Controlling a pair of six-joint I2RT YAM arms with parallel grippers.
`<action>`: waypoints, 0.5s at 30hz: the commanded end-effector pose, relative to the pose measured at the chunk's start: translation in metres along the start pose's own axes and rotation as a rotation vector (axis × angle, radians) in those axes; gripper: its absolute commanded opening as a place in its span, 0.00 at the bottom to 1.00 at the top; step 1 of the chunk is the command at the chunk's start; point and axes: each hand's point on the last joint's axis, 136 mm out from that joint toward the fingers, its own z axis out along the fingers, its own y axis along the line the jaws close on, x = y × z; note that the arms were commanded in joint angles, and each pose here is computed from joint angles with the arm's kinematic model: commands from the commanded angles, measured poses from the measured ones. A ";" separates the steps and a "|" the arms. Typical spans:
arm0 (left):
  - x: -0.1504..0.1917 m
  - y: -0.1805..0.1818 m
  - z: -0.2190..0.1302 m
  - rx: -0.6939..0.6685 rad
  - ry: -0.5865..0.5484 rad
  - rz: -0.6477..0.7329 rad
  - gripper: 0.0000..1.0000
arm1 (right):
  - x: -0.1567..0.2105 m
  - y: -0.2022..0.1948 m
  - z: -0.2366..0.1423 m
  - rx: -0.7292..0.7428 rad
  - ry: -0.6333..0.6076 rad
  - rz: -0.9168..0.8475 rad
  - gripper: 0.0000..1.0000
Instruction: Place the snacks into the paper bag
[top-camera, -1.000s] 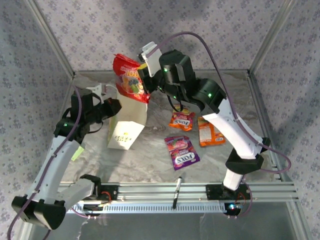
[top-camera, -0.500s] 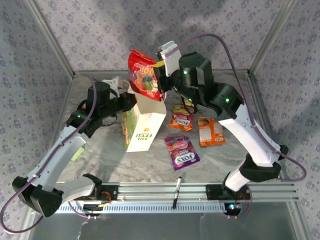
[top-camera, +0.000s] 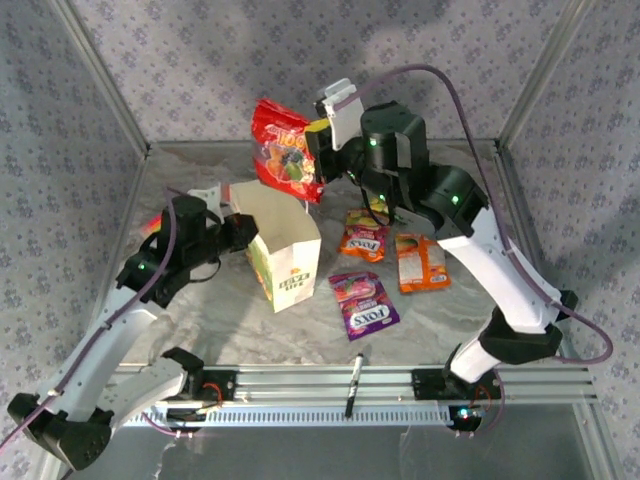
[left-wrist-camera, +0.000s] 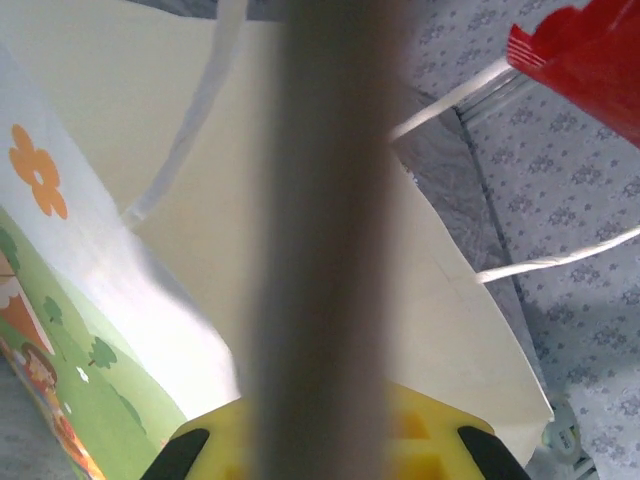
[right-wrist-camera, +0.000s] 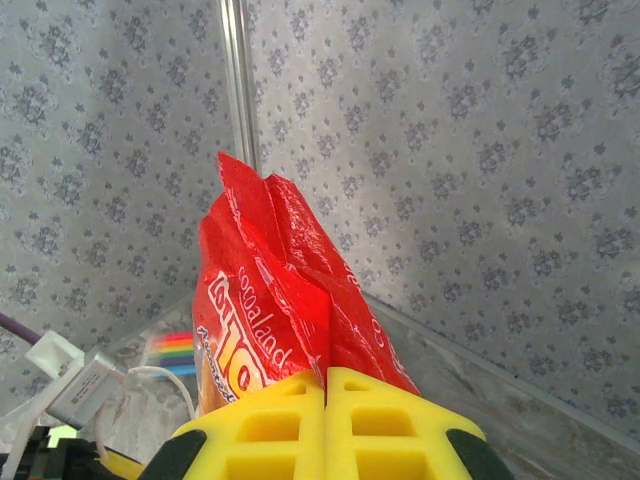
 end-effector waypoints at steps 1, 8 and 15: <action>0.008 0.007 -0.006 -0.015 0.006 -0.011 0.06 | -0.042 0.002 -0.015 -0.031 -0.143 0.068 0.00; 0.010 0.011 -0.008 -0.030 0.006 -0.003 0.11 | -0.039 0.013 -0.012 -0.064 -0.117 0.062 0.00; 0.011 0.015 -0.012 -0.048 0.002 0.008 0.10 | -0.018 0.029 0.005 -0.073 -0.048 0.050 0.00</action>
